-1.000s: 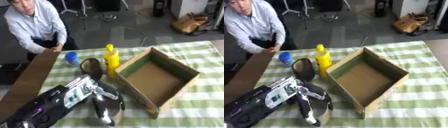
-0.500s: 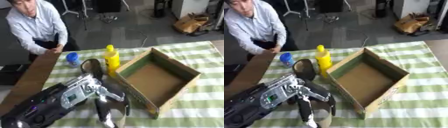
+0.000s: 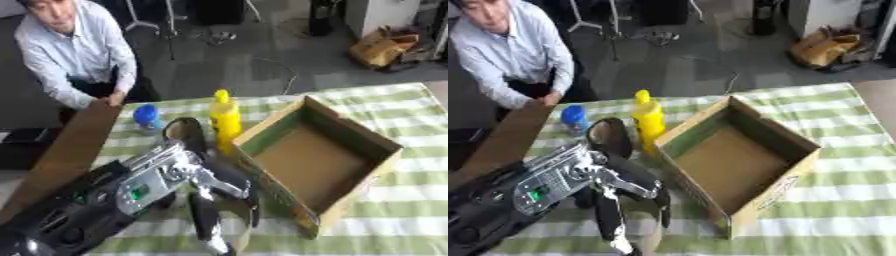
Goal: Pick up objects on the table and place them in the box.
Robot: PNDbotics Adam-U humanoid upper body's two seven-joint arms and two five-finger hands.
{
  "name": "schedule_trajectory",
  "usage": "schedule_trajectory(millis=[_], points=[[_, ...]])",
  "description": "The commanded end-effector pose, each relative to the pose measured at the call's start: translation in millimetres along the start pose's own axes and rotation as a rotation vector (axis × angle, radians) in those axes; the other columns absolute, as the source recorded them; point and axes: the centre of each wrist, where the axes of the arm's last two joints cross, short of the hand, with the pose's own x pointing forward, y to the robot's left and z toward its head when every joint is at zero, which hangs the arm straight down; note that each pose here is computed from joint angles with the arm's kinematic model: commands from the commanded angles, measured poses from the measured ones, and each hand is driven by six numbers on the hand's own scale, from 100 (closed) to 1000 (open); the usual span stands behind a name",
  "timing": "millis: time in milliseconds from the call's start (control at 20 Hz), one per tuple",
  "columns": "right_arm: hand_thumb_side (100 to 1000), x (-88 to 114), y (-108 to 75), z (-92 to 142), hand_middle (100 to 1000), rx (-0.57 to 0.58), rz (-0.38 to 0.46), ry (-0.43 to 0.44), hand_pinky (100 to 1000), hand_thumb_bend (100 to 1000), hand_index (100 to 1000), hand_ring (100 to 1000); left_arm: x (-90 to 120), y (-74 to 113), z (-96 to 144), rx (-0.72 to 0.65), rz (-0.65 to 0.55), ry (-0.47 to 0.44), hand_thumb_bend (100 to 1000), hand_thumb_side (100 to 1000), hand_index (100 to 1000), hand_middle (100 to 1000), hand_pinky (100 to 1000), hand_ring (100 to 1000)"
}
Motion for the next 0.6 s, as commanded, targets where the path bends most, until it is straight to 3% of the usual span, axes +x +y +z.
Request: schedule_trajectory(millis=[50,600], points=[[779,4.4,-0.5,-8.2,535,-0.019,-0.013,-0.026,851,100,518,645,0.3,14.5,22.2,0.037,-0.037,0.052,103,361,761,610,100,615],[776,4.3,-0.6,-8.3,534,-0.014,-0.013,-0.033,851,100,518,644,15.5,41.1,65.1,0.138,-0.105,0.121,100,354,748,608,100,615]])
